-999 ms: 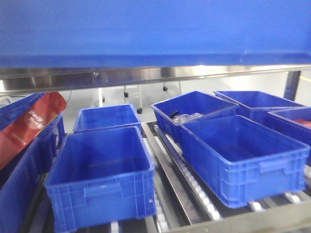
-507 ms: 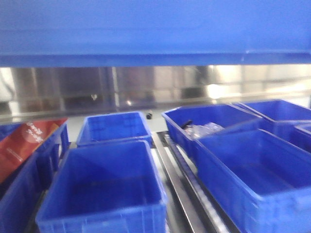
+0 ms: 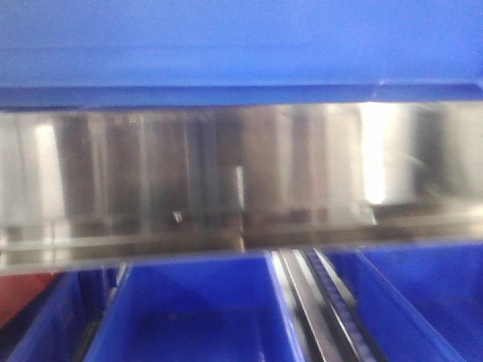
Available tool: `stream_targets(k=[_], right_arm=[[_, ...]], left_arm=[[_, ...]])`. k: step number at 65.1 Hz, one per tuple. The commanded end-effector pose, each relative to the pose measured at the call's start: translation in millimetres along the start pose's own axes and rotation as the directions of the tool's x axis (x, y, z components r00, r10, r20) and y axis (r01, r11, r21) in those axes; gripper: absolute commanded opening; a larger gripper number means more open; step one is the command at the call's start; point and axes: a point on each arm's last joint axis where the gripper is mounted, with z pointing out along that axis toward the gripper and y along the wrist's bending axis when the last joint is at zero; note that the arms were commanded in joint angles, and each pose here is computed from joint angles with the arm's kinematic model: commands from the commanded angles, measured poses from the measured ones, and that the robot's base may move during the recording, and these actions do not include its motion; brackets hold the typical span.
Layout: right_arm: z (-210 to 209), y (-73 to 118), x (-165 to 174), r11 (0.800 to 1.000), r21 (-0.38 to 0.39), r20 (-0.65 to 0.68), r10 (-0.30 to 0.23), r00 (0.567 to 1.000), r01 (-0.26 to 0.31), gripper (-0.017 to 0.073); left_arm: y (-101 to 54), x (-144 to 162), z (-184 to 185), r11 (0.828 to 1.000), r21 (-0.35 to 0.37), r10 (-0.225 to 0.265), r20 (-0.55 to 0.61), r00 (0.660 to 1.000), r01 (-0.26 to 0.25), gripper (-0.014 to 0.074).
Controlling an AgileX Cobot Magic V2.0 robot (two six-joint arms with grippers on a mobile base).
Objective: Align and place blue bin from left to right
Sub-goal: 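Lower the blue bin with both grippers onto the rack behind the steel rail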
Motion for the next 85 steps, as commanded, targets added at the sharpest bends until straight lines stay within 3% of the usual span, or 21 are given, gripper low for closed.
stream_targets(k=[1, 85], right_arm=[[-9.2, 15.6, -14.8, 0.984, -0.179, 0.154, 0.003, 0.988, 0.025, -0.0078], [-9.2, 15.6, -14.8, 0.984, -0.179, 0.154, 0.003, 0.988, 0.025, -0.0078]], left_arm=[[-6.9, -7.7, -3.8, 0.997, 0.074, -0.004, 0.081, 0.997, -0.002, -0.0111], [-6.9, -7.7, -3.8, 0.997, 0.074, -0.004, 0.081, 0.997, -0.002, -0.0111]])
